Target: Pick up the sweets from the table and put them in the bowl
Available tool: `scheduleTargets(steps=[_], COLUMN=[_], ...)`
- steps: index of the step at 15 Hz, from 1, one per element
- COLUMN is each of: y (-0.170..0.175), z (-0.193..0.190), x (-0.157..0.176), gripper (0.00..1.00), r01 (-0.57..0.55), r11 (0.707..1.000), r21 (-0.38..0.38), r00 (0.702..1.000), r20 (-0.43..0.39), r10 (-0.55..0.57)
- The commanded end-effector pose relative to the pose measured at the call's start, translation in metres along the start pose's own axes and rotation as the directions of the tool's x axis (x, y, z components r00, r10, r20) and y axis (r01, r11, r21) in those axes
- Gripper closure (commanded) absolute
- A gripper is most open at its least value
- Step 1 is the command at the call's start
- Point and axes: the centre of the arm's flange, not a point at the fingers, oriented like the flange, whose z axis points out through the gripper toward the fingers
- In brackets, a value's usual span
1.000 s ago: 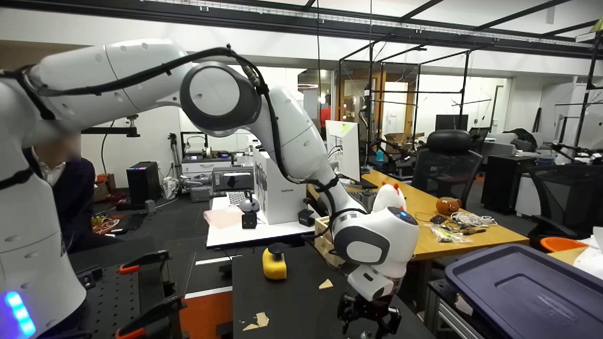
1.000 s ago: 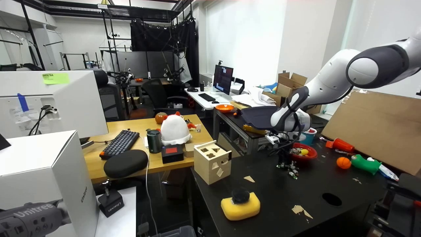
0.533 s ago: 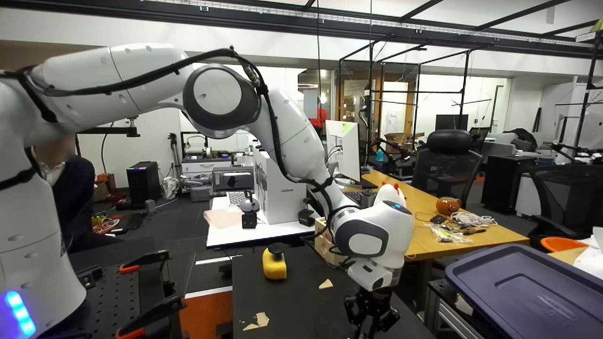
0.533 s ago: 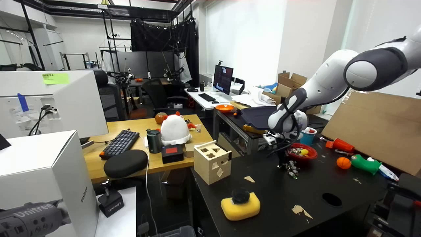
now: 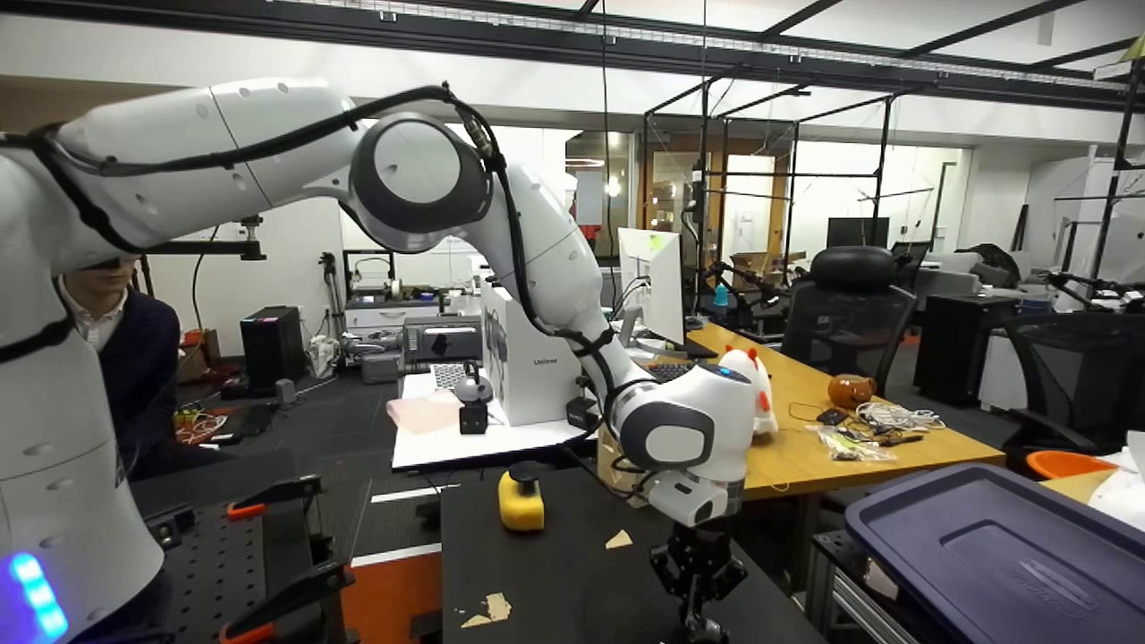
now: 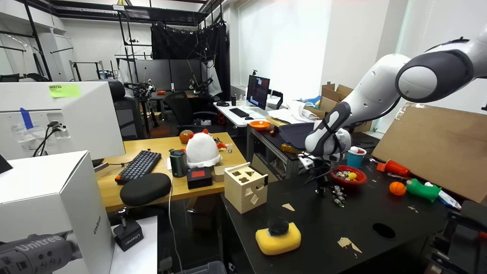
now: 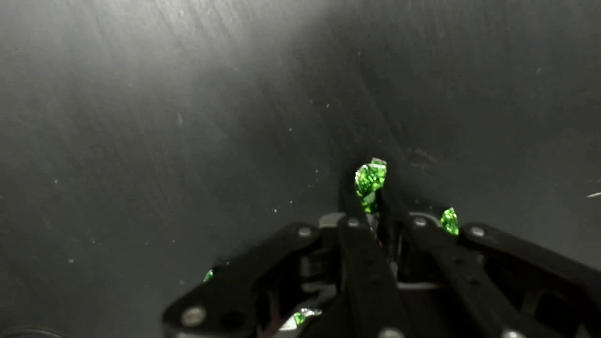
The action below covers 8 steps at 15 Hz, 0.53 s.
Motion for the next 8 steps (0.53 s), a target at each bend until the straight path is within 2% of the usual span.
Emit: scheduleTargets(steps=[1, 4, 8], y=[0.034, 0.043, 0.045], z=[-0.048, -0.071, -0.09], x=[-0.005, -0.005, 0.015], gripper=[0.97, 0.97, 0.97], r01=[0.054, 0.057, 0.031], r11=[0.995, 0.988, 0.988], r21=[0.086, 0.143, 0.148], r00=[0.997, 0.995, 0.993], r20=[0.051, 0.075, 0.111], r10=[-0.059, -0.069, -0.048])
